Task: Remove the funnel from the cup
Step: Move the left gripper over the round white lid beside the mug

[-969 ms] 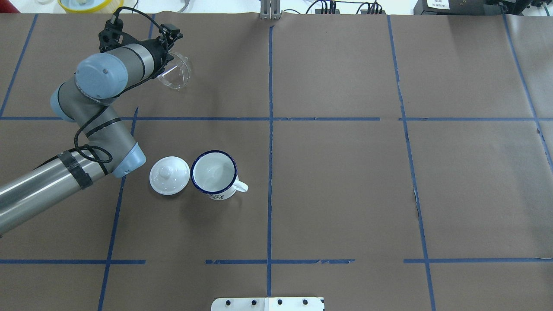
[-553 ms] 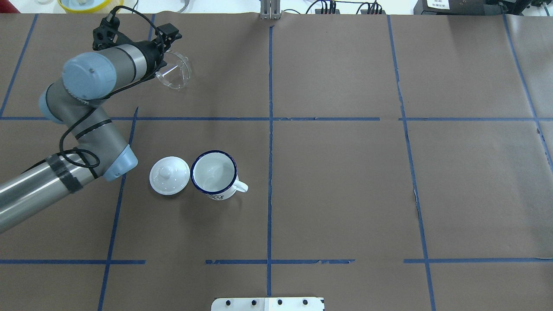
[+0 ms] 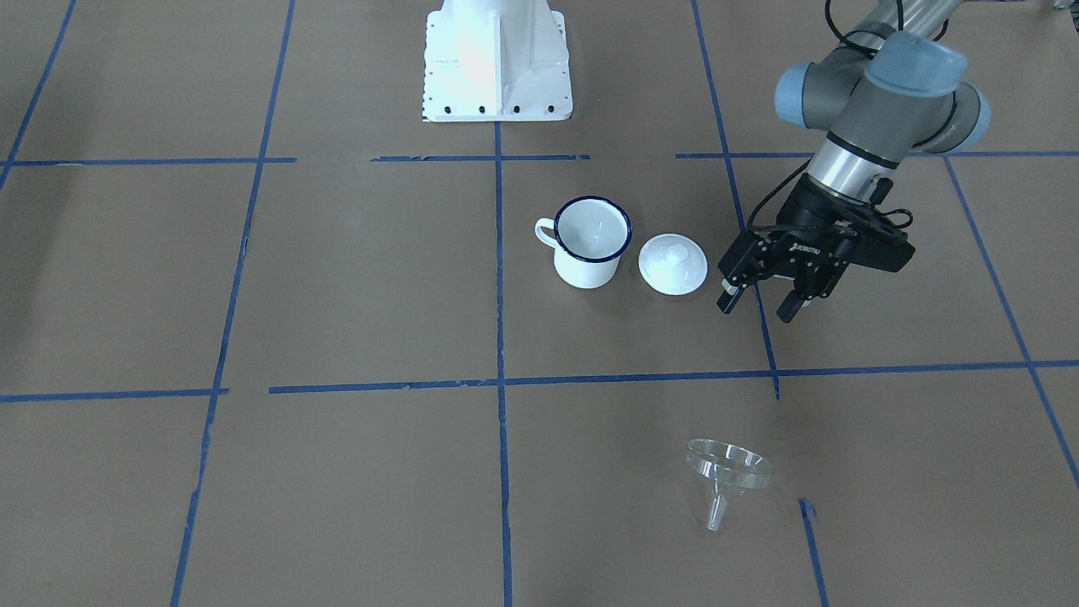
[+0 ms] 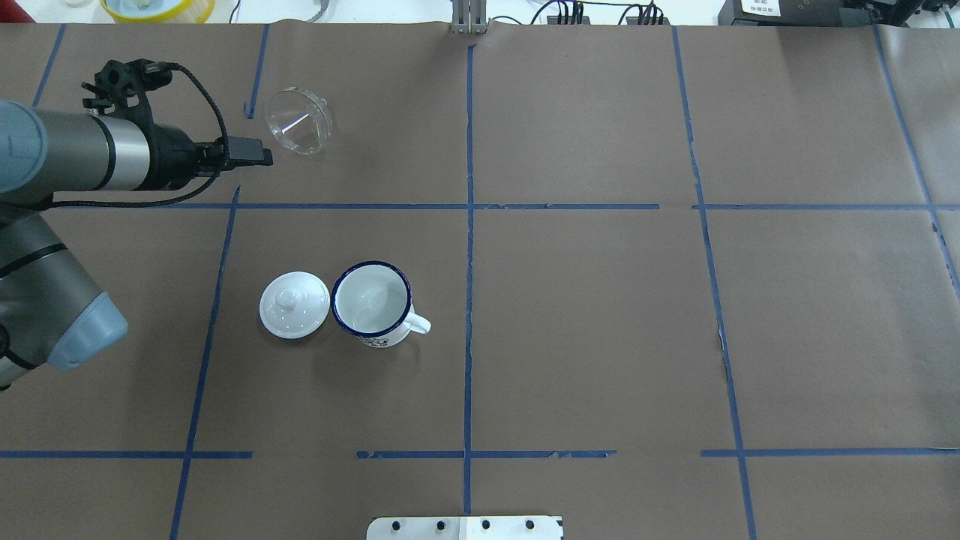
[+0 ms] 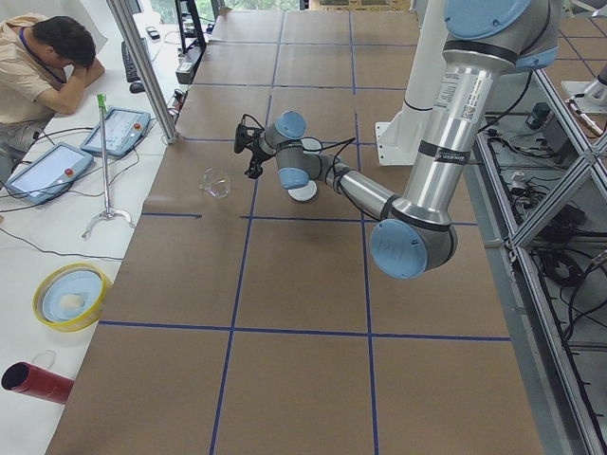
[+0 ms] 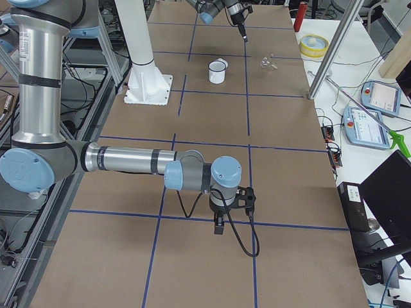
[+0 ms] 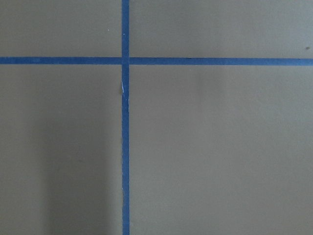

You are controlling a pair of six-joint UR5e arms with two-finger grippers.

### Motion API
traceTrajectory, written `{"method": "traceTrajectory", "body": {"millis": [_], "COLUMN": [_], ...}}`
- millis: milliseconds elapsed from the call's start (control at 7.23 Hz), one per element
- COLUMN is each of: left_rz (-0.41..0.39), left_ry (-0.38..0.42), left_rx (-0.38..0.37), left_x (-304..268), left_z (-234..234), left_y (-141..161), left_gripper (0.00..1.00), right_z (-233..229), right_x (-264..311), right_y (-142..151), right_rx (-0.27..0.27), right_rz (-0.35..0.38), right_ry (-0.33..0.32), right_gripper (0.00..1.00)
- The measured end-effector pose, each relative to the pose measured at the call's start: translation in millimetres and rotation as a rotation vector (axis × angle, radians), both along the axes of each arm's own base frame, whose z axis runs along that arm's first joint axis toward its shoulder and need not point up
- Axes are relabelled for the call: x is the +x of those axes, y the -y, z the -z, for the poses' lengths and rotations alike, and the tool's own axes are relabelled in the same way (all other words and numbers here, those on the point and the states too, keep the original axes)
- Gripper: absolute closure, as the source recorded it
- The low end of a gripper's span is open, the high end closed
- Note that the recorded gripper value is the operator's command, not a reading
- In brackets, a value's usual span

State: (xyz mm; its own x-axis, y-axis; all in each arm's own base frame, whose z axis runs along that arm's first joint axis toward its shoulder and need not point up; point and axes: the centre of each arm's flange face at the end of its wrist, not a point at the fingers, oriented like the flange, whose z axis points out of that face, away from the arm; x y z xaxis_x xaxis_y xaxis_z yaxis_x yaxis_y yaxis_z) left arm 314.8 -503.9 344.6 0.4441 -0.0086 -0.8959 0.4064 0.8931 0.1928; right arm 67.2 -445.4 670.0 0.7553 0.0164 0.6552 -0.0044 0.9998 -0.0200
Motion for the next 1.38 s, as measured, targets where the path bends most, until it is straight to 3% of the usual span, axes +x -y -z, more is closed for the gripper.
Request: {"method": "traceTrajectory", "body": {"millis": [277,415,692,830,1384], "left_rz": [-0.062,-0.077,-0.050,-0.059,-0.096], "left_ry": [0.179,0.224,0.223,0.219,0.205], "left_rx": [-0.151,-0.225,-0.391,-0.425,-0.414], "left_x": [-1.6,10.9,49.9,75.2,107.6], "left_z": [39.8,53.4,49.8,37.5,13.1], "left_y": [-14.2,-20.7,-33.9,-39.3,-41.7], "left_gripper": [0.00,0.00,0.00,0.00,0.00], "right_z": [0.0,0.0,0.0,0.0,0.0], "right_x": [0.0,0.0,0.0,0.0,0.0], "right_y": [0.0,0.0,0.0,0.0,0.0], "right_rx": [0.000,0.000,0.000,0.000,0.000], "right_rz": [0.000,0.000,0.000,0.000,0.000], "right_ry": [0.000,0.000,0.000,0.000,0.000], "right_gripper": [0.00,0.00,0.00,0.00,0.00]}}
